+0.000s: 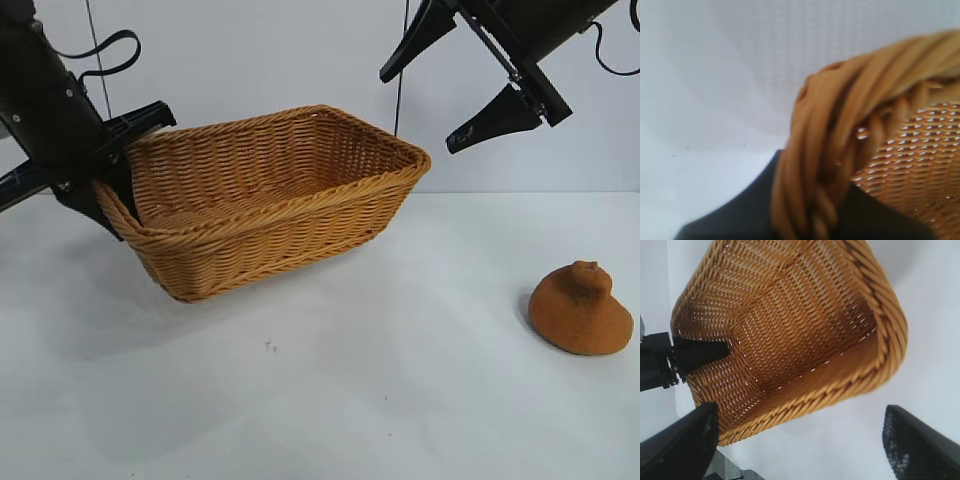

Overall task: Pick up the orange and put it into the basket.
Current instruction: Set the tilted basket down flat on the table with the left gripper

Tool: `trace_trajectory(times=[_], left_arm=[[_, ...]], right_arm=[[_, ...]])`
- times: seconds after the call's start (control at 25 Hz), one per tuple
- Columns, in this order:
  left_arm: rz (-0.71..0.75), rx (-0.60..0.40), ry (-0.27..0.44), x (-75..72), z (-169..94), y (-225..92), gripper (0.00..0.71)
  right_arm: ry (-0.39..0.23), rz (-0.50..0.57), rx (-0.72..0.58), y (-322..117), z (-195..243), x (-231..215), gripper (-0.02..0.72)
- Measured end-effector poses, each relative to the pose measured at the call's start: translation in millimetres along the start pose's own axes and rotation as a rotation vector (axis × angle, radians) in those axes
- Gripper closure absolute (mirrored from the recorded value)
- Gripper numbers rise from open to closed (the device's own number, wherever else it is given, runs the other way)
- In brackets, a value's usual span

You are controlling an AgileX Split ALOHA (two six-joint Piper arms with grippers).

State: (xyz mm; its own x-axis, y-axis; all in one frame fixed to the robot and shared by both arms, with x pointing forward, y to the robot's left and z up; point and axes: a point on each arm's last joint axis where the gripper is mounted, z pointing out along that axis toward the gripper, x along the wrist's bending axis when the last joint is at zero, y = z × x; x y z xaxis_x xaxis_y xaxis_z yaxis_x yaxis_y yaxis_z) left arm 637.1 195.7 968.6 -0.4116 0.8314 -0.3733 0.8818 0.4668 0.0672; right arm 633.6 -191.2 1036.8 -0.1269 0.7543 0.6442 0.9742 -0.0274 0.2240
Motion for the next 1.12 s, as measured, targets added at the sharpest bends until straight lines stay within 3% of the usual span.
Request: trace_trajectory(times=[0.24,0.52,0.76,0.96,1.04,1.12], left_arm=[[0.238,0.152,0.047,-11.6,10,5,0.616],[0.364,0.226,0.068,-29.2,36,-18,0.617],[0.386,0.266,0.089,-23.0,63,-19,0.617],[0.383,0.258,0.080,-22.5,68,-18,0.616],[0.380,0.255,0.074,-23.3,68,-18,0.562],[0.375,0.258,0.068,-23.8,68,-18,0.429]], right_arm=[[0.001,0.000,0.005,0,0,0,0.092],[0.002,0.000,0.010,-1,0,0,0.092],[0.004,0.000,0.018,-2,0,0,0.092],[0.005,0.000,0.020,-2,0,0,0.092],[0.005,0.000,0.021,-2,0,0,0.092],[0.005,0.000,0.022,-2,0,0,0.092]])
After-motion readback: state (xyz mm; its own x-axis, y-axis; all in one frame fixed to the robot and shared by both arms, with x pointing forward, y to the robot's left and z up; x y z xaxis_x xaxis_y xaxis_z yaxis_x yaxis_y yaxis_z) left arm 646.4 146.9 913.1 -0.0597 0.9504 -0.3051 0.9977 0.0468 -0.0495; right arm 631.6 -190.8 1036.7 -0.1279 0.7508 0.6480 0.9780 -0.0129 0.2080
